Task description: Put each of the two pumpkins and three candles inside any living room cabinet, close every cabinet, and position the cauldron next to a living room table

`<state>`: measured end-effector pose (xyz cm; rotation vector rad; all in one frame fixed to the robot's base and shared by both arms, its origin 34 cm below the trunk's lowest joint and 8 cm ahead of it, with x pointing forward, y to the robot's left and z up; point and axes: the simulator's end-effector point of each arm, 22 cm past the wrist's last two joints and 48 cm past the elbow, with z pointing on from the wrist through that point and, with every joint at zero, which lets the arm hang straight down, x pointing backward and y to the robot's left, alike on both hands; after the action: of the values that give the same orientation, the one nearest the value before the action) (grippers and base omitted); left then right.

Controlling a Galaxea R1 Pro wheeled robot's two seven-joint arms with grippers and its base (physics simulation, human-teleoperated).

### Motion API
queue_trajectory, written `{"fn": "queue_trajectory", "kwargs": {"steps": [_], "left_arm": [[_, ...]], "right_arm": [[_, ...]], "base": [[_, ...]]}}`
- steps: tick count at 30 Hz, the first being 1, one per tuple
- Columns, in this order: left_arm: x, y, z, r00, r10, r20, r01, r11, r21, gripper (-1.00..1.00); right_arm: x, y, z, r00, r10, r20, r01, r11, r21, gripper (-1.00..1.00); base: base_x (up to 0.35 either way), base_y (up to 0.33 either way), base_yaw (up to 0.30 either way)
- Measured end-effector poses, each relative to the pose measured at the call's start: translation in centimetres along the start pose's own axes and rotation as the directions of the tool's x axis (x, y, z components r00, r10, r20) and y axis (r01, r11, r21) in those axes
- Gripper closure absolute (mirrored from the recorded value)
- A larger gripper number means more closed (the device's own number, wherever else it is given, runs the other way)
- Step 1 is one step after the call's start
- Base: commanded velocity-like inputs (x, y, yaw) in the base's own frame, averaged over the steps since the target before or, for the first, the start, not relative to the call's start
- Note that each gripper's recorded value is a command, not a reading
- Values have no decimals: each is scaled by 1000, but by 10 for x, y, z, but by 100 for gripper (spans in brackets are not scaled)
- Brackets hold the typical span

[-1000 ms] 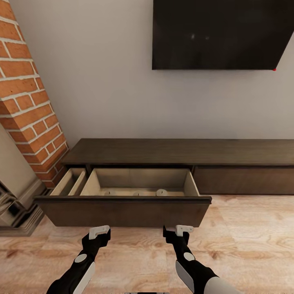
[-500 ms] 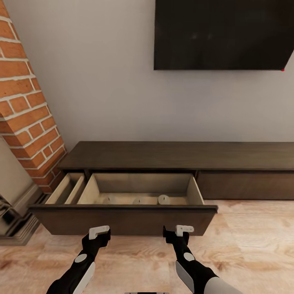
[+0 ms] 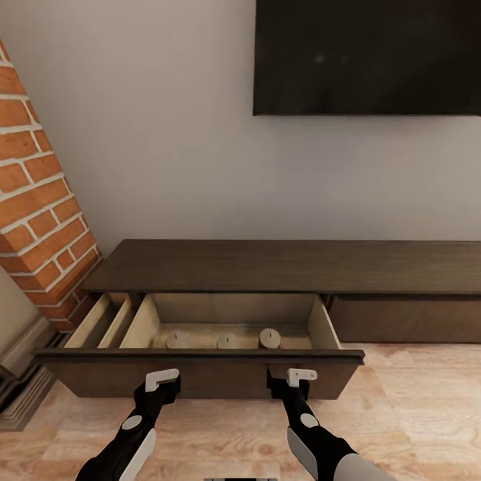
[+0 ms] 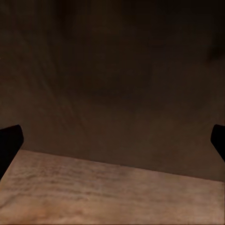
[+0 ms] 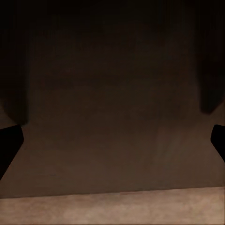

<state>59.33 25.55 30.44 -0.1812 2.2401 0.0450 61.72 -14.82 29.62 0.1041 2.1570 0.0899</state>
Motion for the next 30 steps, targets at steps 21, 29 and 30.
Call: {"fn": "queue_trajectory", "kwargs": {"steps": [21, 29, 30], "left_arm": [[0, 0, 0, 1000, 1, -1, -1, 1000, 0, -100], [0, 0, 0, 1000, 0, -1, 0, 1000, 0, -100], [0, 0, 0, 1000, 0, -1, 0, 1000, 0, -100]], "right_arm": [[0, -1, 0, 1000, 2, 0, -2, 1000, 2, -100], [0, 0, 0, 1000, 3, 0, -3, 1000, 2, -100], [0, 0, 0, 1000, 3, 1, -3, 1000, 2, -100]], "base": [[224, 0, 0], [228, 0, 0], [228, 0, 0]]}}
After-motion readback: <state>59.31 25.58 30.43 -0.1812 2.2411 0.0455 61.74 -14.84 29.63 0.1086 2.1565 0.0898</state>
